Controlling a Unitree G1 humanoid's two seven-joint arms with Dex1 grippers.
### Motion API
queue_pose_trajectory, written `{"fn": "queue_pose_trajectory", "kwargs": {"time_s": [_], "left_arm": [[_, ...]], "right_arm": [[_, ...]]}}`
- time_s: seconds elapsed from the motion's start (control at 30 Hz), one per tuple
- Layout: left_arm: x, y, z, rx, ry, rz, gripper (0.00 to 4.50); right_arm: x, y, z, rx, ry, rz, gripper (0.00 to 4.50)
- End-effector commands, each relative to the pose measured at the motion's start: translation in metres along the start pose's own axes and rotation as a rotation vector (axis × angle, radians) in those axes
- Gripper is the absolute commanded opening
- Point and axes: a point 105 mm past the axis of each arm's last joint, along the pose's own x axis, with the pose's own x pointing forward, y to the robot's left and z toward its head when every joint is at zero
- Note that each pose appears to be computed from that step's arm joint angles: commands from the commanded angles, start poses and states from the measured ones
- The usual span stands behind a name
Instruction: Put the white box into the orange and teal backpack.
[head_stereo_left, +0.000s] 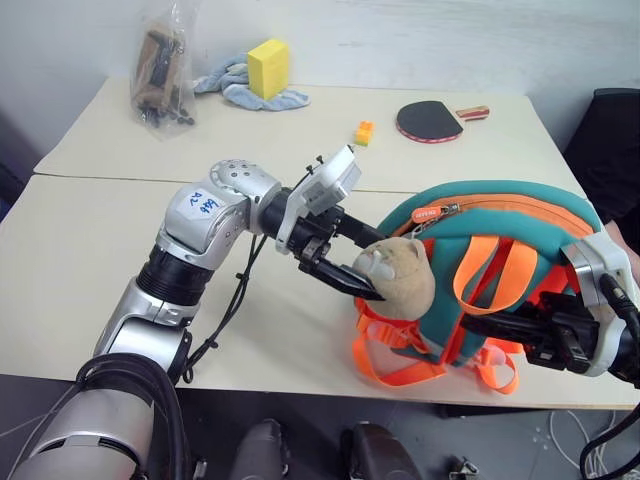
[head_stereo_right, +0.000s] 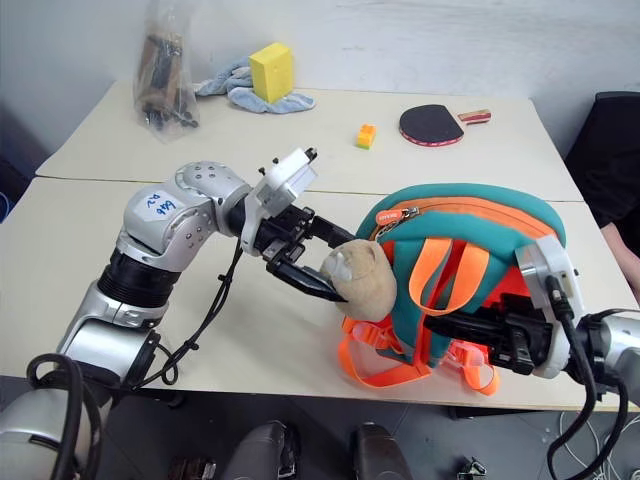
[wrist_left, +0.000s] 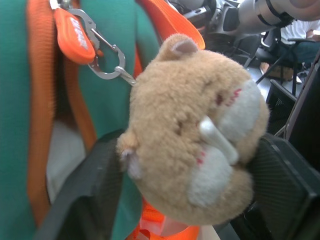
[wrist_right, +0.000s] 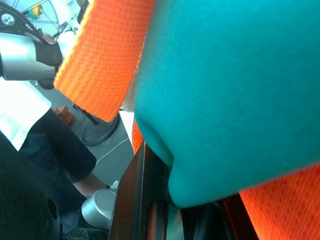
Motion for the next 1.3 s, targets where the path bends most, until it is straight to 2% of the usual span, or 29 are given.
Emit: {"fn": "queue_pose_trajectory", "kwargs": {"time_s": [0.03, 0.2, 0.33, 0.47, 0.57, 0.73, 0.87, 0.97, 1.1, 1.23, 1.27, 1.3], "left_arm": [[-0.009, 0.004, 0.012, 0.018, -0.015, 0.032, 2.26], [-0.050, 0.027, 0.022, 0.041, -0.009, 0.212, 1.12], [-0.081, 0.030, 0.024, 0.041, 0.001, 0.250, 1.12], [-0.105, 0.028, 0.009, 0.027, 0.057, 0.275, 1.12], [-0.112, 0.024, -0.013, -0.019, 0.096, 0.270, 1.12], [-0.116, 0.038, -0.093, 0.002, 0.444, 0.364, 1.12], [-0.098, 0.047, -0.136, 0.069, 0.563, 0.357, 1.12], [-0.070, 0.053, -0.145, 0.092, 0.499, 0.327, 1.12], [-0.039, 0.055, -0.133, 0.083, 0.318, 0.297, 1.12], [-0.038, 0.050, -0.126, 0.017, 0.232, 0.316, 1.12], [-0.043, 0.048, -0.127, -0.010, 0.227, 0.327, 1.10], [-0.052, 0.042, -0.128, -0.045, 0.219, 0.332, 1.34]], "right_arm": [[0.001, 0.009, 0.002, -0.027, -0.015, 0.013, 0.00], [-0.002, 0.015, 0.000, -0.022, -0.047, -0.005, 0.00], [-0.005, 0.020, -0.004, -0.014, -0.061, -0.018, 0.00], [-0.008, 0.024, -0.008, -0.008, -0.078, -0.026, 0.00], [-0.007, 0.024, -0.010, -0.006, -0.092, -0.038, 0.00], [-0.006, 0.024, -0.010, -0.018, -0.098, -0.040, 0.00], [-0.009, 0.023, -0.007, -0.029, -0.105, -0.039, 0.00], [-0.009, 0.020, -0.007, -0.049, -0.097, -0.053, 0.00], [-0.004, 0.008, -0.004, -0.142, -0.115, -0.147, 0.00], [0.003, -0.005, -0.009, -0.181, -0.098, -0.221, 0.00], [0.004, -0.005, -0.012, -0.186, -0.083, -0.227, 0.34], [0.004, -0.005, -0.016, -0.173, -0.065, -0.233, 0.72]]}}
